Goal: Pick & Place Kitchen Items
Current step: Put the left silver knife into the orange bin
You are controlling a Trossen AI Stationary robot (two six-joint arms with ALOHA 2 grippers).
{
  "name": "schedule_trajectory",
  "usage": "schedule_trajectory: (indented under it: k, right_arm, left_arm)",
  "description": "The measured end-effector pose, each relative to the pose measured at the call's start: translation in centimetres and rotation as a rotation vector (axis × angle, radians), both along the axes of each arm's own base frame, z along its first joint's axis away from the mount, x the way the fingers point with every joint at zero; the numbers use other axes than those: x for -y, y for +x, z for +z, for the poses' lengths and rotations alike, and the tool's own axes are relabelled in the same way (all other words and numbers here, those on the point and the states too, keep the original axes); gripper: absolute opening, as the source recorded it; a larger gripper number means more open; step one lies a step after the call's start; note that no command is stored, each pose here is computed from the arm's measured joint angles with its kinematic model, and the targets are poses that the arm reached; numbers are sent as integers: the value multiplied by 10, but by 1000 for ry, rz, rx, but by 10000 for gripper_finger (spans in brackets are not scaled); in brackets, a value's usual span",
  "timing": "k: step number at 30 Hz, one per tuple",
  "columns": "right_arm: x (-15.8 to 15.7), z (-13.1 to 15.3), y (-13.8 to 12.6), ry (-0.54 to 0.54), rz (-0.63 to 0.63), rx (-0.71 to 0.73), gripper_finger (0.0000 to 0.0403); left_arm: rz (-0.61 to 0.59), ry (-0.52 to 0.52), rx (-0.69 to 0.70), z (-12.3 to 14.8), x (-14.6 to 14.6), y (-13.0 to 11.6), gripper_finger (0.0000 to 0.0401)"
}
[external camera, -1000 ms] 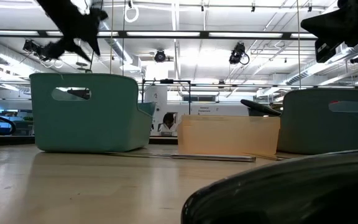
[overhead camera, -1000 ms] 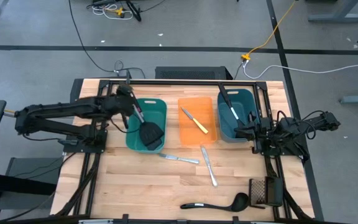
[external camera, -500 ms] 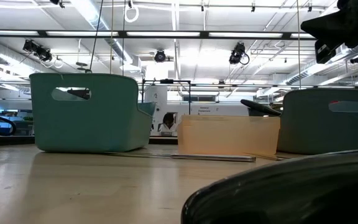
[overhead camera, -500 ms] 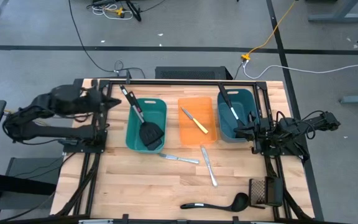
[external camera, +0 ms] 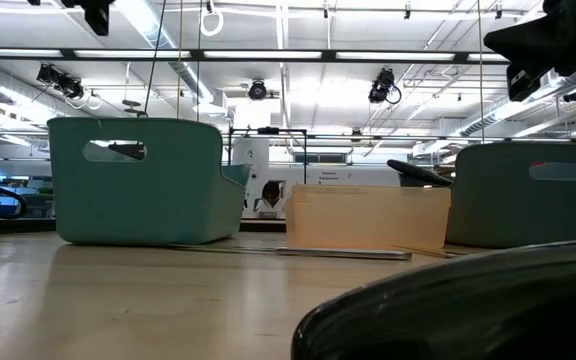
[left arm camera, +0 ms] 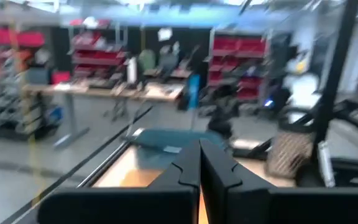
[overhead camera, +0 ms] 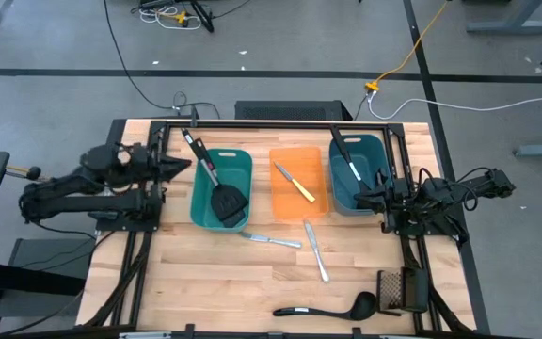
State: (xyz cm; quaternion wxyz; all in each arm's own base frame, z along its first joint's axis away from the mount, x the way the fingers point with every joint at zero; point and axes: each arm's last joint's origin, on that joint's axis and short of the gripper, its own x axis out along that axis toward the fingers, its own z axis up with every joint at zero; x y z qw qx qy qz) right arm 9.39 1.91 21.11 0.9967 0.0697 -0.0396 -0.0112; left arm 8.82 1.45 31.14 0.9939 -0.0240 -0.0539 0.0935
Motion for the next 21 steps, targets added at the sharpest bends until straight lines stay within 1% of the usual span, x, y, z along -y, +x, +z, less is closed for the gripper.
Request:
schedule_trajectory:
  k: [8,12,16,19,21]
  right_arm:
    - [0,1,0,5,1,10,7]
    - [0,1,0,8,1,12,7]
    - [0,1,0,8,0,13,7]
    - [0,1,0,13,1,13,7]
    - [0,1,0,21,2,14,7]
  left_arm:
    - [-32,15,7,-46,2,12,1]
    - [-34,42,-32,-64,4,15,1]
    - [-44,79,-39,-70,6,14,1]
    - [-45,87,-69,-78,7,16,1]
    - [-38,111,-79,-84,7,15,1]
